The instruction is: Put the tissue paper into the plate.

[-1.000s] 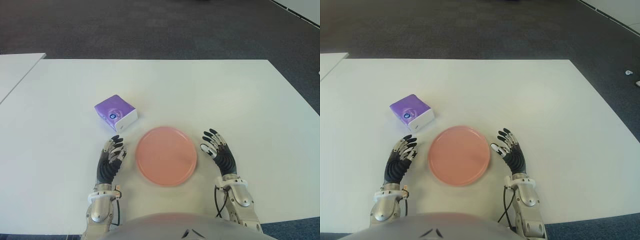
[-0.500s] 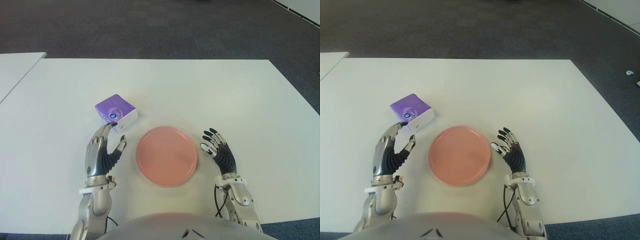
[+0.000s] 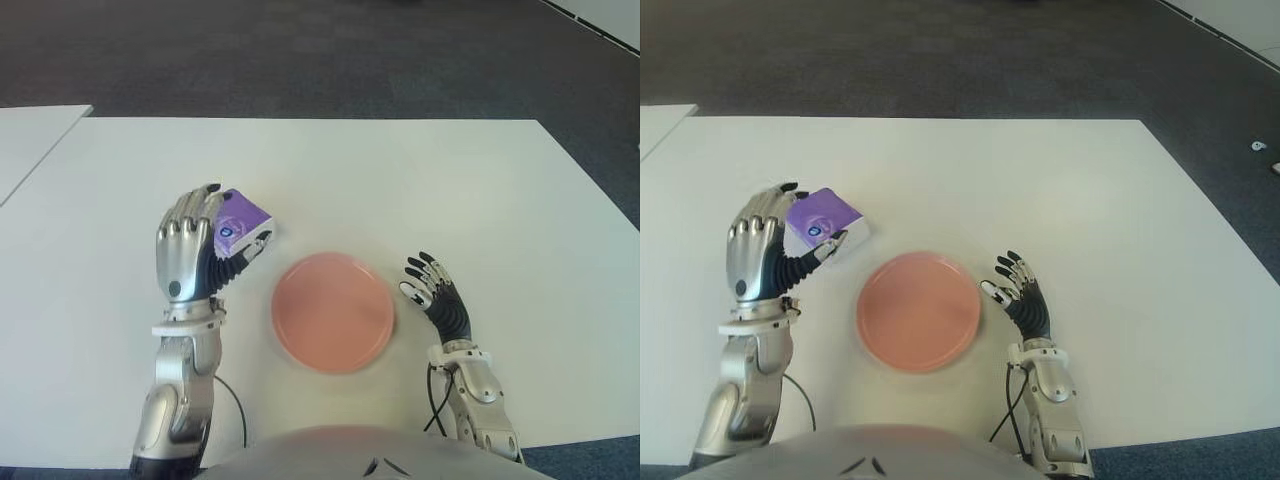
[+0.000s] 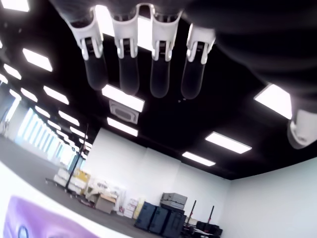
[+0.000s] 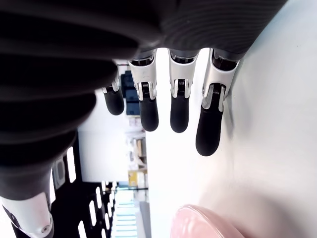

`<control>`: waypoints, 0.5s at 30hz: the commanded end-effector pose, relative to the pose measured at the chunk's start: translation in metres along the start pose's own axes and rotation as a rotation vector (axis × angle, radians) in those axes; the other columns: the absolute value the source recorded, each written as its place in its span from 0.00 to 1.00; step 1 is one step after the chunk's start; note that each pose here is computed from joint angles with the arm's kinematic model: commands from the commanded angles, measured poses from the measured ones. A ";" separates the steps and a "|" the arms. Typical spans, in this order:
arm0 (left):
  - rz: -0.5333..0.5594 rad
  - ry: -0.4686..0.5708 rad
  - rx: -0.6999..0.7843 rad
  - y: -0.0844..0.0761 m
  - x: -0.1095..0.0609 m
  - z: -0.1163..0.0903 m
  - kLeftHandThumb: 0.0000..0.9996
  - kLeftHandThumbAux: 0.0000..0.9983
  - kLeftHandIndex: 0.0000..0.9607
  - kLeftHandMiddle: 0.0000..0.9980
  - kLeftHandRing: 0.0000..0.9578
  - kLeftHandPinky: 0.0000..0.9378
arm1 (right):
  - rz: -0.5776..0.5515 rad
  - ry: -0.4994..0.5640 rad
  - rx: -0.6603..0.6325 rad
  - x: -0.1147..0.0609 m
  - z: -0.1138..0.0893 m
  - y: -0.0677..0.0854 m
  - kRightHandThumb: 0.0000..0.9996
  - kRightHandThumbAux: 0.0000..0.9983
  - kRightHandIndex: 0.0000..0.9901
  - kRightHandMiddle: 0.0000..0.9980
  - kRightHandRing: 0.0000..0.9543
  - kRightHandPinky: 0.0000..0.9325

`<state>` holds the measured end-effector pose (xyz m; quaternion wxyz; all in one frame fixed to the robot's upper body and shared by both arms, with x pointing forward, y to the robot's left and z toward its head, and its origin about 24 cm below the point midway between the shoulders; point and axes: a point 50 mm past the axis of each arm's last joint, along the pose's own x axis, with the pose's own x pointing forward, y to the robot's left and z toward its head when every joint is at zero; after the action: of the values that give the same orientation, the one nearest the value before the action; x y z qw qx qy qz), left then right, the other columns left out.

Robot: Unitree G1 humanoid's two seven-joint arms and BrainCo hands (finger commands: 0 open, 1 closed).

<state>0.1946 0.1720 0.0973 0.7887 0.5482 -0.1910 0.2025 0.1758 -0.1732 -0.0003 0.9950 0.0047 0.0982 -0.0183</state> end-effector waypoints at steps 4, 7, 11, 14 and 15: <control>-0.061 0.017 0.093 -0.019 0.017 0.001 0.33 0.34 0.27 0.19 0.18 0.19 | -0.036 0.218 0.005 -0.012 -0.037 -0.004 0.34 0.70 0.11 0.21 0.20 0.22; -0.079 0.026 0.114 -0.024 0.025 0.004 0.35 0.32 0.26 0.17 0.16 0.17 | -0.039 0.219 0.009 -0.011 -0.037 -0.004 0.34 0.70 0.11 0.21 0.21 0.23; -0.103 0.031 0.130 -0.030 0.036 0.008 0.36 0.31 0.25 0.16 0.15 0.17 | -0.041 0.220 0.010 -0.010 -0.038 -0.003 0.35 0.70 0.11 0.21 0.21 0.23; -0.121 0.031 0.137 -0.036 0.045 0.012 0.36 0.30 0.24 0.16 0.14 0.17 | -0.042 0.220 0.010 -0.010 -0.038 -0.003 0.35 0.69 0.12 0.21 0.21 0.24; -0.122 0.032 0.139 -0.037 0.045 0.012 0.36 0.30 0.24 0.15 0.14 0.17 | -0.042 0.220 0.010 -0.010 -0.038 -0.003 0.35 0.69 0.12 0.21 0.21 0.24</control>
<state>0.2452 0.1570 0.1000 0.7659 0.5973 -0.1443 0.1892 0.1798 -0.1731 -0.0005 0.9950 0.0061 0.0962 -0.0255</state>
